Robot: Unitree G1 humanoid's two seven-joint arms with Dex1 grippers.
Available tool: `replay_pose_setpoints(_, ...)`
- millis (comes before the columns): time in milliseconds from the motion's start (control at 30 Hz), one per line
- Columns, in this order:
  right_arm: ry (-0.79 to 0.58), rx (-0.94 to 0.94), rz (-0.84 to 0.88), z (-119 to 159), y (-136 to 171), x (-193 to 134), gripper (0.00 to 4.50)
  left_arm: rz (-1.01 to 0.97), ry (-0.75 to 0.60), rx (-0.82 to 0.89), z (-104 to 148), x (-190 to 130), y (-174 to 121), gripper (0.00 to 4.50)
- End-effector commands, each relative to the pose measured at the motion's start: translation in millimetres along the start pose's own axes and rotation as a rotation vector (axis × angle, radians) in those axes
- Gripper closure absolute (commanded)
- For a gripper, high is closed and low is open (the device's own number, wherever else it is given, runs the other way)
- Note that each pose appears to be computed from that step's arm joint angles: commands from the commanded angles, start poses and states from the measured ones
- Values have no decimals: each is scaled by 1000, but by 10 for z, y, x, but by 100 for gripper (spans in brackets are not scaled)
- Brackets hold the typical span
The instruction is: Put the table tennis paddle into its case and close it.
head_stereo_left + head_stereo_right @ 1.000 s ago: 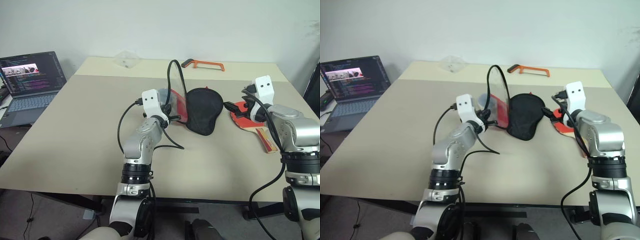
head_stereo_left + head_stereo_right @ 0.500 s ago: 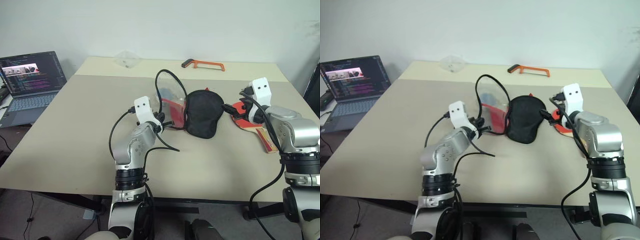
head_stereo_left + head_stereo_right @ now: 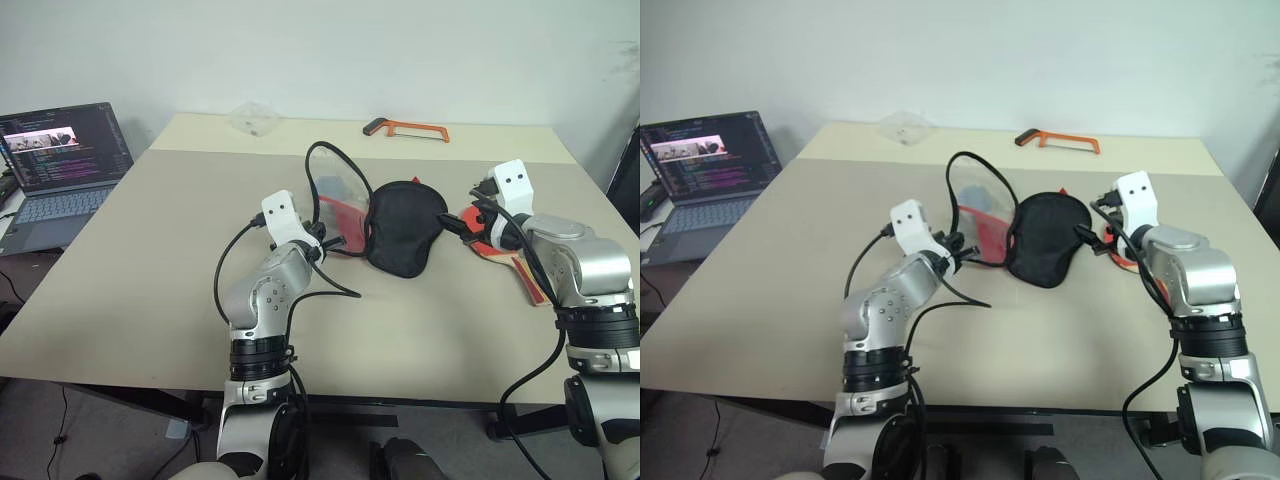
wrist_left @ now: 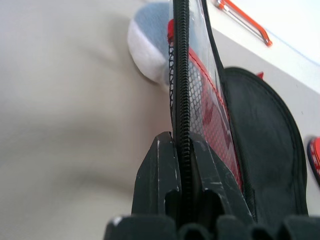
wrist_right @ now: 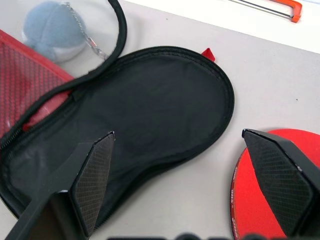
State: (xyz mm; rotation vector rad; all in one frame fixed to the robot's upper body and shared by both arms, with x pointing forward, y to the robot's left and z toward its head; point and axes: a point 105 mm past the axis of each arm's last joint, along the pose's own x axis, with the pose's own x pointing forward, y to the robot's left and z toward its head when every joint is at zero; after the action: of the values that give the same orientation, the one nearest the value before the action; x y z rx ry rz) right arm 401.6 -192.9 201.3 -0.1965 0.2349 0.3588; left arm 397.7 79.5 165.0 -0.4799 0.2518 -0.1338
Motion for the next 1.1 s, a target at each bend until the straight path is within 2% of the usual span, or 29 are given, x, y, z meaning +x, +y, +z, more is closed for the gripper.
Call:
replay_pose_setpoints(33,-23,-32,1,92,22,-24,0,-181,3,-95,-56,-60,-708,446)
replay_pose_setpoints(100,-11,-32,5,73,32,-17,0,-171,12,-81,-81,-68,-699,446)
replay_pose_setpoints(233,9,-20,18,23,69,5,0,-153,17,-80,-82,-65,-620,338)
replay_pose_setpoints(367,21,29,31,-17,135,47,0,-164,-1,-11,-7,-99,-511,199)
replay_pose_setpoints(533,41,145,58,-97,255,81,0,-222,-31,231,224,-253,-171,199)
replay_pose_setpoints(700,79,241,56,-244,364,103,0,-372,69,473,493,-581,278,199)
replay_pose_setpoints(833,101,292,52,-328,421,131,0,-362,128,612,680,-715,653,199)
replay_pose_setpoints(967,111,354,48,-371,454,182,0,-409,128,674,806,-800,728,199)
replay_pose_setpoints(1100,135,375,49,-439,518,237,0,-472,160,719,759,-877,719,199)
